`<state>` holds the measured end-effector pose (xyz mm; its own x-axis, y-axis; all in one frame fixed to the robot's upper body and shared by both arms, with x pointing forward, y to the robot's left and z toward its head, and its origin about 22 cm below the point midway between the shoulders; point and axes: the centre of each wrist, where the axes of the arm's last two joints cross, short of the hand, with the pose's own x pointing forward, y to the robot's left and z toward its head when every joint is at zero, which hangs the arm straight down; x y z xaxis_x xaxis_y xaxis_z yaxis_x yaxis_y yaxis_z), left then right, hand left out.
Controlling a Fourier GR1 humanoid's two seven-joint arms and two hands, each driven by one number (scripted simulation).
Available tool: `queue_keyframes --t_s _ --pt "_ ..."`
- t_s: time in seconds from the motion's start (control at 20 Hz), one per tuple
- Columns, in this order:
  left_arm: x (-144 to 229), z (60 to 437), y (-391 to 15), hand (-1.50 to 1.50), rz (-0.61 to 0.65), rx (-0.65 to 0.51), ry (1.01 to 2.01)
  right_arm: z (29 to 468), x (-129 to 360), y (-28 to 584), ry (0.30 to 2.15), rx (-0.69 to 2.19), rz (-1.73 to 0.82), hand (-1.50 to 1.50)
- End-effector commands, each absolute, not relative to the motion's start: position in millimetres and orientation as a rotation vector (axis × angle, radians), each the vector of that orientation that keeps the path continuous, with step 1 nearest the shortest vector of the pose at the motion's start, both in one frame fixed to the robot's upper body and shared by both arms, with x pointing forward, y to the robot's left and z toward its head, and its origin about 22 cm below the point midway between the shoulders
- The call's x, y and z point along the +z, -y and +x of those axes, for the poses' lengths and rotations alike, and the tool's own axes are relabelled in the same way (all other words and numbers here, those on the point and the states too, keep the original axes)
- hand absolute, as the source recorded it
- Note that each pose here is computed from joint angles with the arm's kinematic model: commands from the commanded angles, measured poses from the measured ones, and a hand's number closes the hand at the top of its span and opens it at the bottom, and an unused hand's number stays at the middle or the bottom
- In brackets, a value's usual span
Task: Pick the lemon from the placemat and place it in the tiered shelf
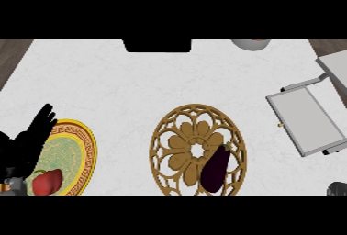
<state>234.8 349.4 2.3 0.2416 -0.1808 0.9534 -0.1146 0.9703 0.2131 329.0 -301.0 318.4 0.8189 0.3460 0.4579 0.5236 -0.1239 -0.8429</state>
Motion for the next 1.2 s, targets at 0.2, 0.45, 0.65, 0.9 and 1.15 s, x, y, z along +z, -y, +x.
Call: queue_keyframes --t_s 0.2,0.45,0.65,0.9,1.15 --pt "15 226 -353 0.0 0.249 -0.053 1.343 323 289 350 0.581 -0.4 -1.714 -1.5" --pt "-8 219 -355 0.0 0.272 -0.044 1.338 322 275 362 0.526 -0.204 -1.707 -1.5" --pt "-6 232 -354 0.0 0.253 -0.047 1.329 322 290 380 0.656 -0.282 -1.716 -1.5" --pt "10 232 -362 0.0 0.262 -0.048 1.335 315 269 366 0.763 -0.412 -1.654 -1.5" --pt "-1 238 -348 0.0 0.257 -0.052 1.339 306 274 361 0.888 -0.57 -1.521 -1.5"
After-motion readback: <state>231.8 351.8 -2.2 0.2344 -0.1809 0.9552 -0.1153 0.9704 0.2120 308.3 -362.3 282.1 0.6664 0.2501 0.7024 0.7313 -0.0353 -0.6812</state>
